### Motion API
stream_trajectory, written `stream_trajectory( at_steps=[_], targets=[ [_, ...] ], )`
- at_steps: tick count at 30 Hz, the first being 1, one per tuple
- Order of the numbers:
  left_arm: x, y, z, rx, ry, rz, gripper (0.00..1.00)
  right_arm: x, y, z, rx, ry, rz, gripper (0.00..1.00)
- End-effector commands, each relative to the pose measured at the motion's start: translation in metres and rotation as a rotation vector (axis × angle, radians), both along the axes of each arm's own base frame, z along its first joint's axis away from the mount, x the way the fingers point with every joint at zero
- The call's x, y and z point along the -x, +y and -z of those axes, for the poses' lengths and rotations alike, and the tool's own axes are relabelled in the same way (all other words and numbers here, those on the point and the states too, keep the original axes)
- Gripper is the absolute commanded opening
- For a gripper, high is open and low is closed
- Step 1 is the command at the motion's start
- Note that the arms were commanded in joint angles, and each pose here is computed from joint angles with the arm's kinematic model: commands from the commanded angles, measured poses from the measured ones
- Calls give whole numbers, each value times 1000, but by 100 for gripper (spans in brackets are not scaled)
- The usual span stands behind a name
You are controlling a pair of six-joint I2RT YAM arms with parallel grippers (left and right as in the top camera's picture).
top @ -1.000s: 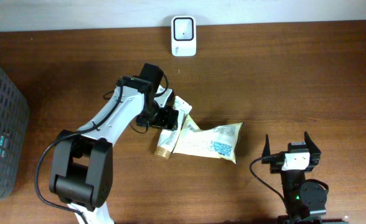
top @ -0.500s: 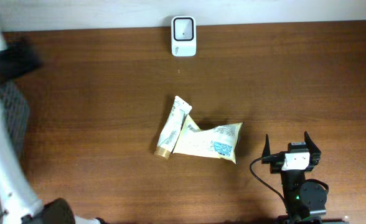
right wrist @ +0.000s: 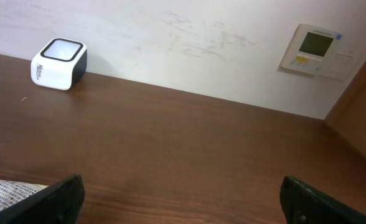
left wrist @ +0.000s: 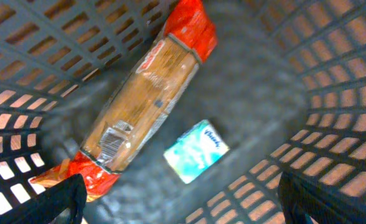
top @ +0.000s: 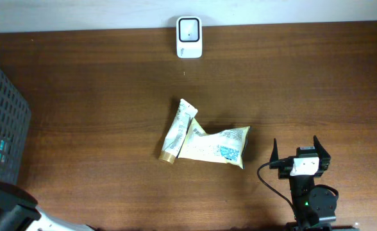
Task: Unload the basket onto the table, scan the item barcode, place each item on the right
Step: 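Reach the left gripper into the basket and grasp the green Kleenex pack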
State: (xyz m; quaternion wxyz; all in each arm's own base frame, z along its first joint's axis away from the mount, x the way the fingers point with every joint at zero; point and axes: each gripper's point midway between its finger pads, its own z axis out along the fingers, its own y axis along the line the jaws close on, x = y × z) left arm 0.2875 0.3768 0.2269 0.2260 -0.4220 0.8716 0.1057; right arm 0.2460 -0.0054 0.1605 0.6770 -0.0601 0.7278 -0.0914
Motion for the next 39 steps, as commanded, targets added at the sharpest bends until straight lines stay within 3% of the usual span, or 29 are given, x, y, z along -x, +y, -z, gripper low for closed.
stream_trajectory(
  at_steps=[1, 8, 18, 22, 24, 29, 33, 35, 39],
  targets=[
    [13, 6, 38, 46, 88, 67, 96, 0, -5, 3, -3, 5, 24, 99],
    [18, -18, 128, 135, 163, 283, 98, 0, -5, 3, -3, 5, 24, 98],
    [10, -26, 189, 188, 168, 383, 97, 0, -5, 3, -3, 5, 24, 99],
    [10, -27, 209, 218, 184, 391, 92, 0, -5, 3, -3, 5, 24, 99],
    [10, -26, 213, 220, 185, 390, 85, 0, -5, 3, -3, 5, 24, 99],
    [8, -24, 213, 212, 181, 390, 37, 0, -5, 3, -3, 5, 24, 99],
    [7, -22, 213, 203, 176, 389, 29, 0, -5, 3, -3, 5, 24, 99],
    [6, -21, 212, 200, 172, 380, 0, 0, -5, 3, -3, 5, 24, 98],
    [1, -14, 199, 202, 141, 300, 0, 0, -5, 3, -3, 5, 24, 99]
  ],
)
